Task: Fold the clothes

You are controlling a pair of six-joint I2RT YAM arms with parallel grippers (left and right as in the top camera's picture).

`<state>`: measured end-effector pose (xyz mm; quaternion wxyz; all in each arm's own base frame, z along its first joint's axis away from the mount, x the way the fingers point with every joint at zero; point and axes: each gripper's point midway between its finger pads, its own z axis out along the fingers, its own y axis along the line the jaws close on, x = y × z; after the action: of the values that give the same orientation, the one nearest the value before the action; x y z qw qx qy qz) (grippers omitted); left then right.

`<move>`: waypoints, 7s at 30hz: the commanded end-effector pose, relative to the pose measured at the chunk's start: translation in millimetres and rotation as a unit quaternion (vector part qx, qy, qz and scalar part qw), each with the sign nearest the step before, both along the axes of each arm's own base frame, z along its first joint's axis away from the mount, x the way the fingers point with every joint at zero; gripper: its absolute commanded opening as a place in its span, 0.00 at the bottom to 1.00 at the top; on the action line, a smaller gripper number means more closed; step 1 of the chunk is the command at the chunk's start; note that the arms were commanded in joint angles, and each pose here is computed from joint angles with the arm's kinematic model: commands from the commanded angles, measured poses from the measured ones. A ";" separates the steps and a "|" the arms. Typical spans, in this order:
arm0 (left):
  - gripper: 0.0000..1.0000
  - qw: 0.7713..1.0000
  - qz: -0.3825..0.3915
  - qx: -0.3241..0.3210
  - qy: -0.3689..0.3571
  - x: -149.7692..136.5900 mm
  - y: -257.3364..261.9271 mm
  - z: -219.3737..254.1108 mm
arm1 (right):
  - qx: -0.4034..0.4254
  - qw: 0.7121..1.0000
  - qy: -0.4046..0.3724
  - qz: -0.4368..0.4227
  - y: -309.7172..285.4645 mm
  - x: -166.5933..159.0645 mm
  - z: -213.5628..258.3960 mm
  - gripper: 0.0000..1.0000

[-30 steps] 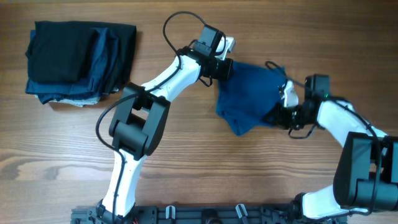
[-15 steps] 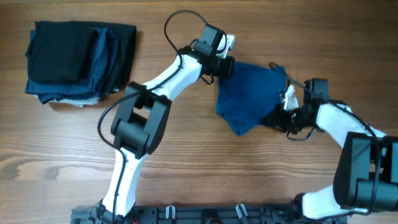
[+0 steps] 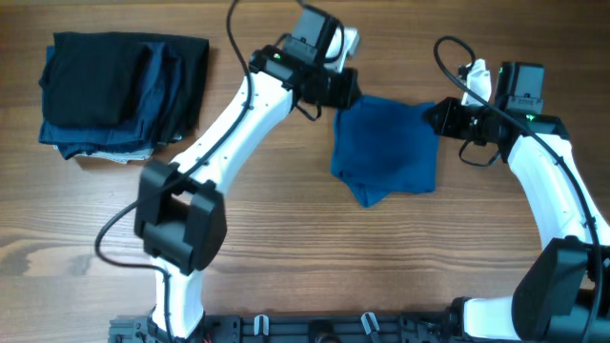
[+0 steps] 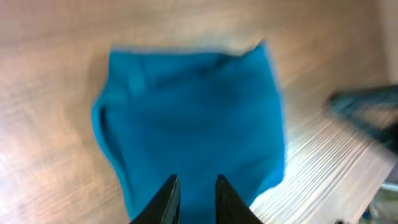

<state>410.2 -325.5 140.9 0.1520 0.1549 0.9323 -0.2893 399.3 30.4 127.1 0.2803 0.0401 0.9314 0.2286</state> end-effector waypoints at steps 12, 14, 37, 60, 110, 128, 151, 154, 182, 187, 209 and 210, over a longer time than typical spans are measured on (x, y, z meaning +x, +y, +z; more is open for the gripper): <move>0.13 0.974 -0.077 0.117 0.177 -87.4 11.7 -92.2 | -0.043 0.996 0.071 -0.035 -28.7 34.9 -128.7 0.07; 0.13 0.971 -0.080 0.125 0.189 -93.8 15.7 -93.6 | -0.034 0.996 0.080 -0.030 -25.3 34.4 -142.6 0.05; 0.10 0.983 -0.089 0.086 0.136 -94.5 -8.3 -57.7 | -0.043 0.998 0.012 -0.034 -25.3 28.3 -47.0 0.06; 0.04 0.963 -0.129 0.116 0.207 -150.2 -15.8 -104.5 | -0.067 0.994 0.078 -0.047 -34.9 19.1 -97.0 0.04; 0.05 0.994 -0.038 0.077 0.069 -113.0 -42.5 -40.0 | -0.068 0.994 0.077 -0.048 -35.6 19.8 -97.0 0.06; 0.04 0.975 -0.062 0.180 0.115 -144.4 -47.9 -153.7 | -0.068 0.994 0.076 -0.049 -35.6 20.4 -96.7 0.06; 0.04 0.969 0.113 0.211 0.058 -103.3 17.5 -92.6 | -0.068 0.993 0.079 -0.048 -35.4 19.1 -97.3 0.09; 0.04 0.966 0.107 0.218 0.089 -115.6 20.3 -122.0 | -0.068 0.993 0.079 -0.048 -35.4 19.1 -97.3 0.09; 1.00 0.970 0.202 0.135 -0.022 -43.9 48.3 -60.1 | -0.068 0.993 0.080 -0.048 -35.4 18.8 -97.5 0.33; 0.99 0.969 0.205 0.134 -0.010 -40.0 38.2 -85.8 | -0.067 0.993 0.080 -0.048 -35.3 18.8 -97.5 0.40; 0.93 0.974 0.107 0.202 -0.002 -59.4 14.3 -186.9 | -0.067 0.993 0.081 -0.048 -35.3 18.2 -97.7 0.41; 0.88 0.973 0.107 0.206 0.002 -61.0 15.6 -191.8 | -0.067 0.993 0.081 -0.049 -35.3 18.2 -97.7 0.41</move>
<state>375.2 -315.4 6.8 0.2103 0.0583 0.9710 -0.0974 422.2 -7.5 39.9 0.2303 0.0852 0.9578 0.1491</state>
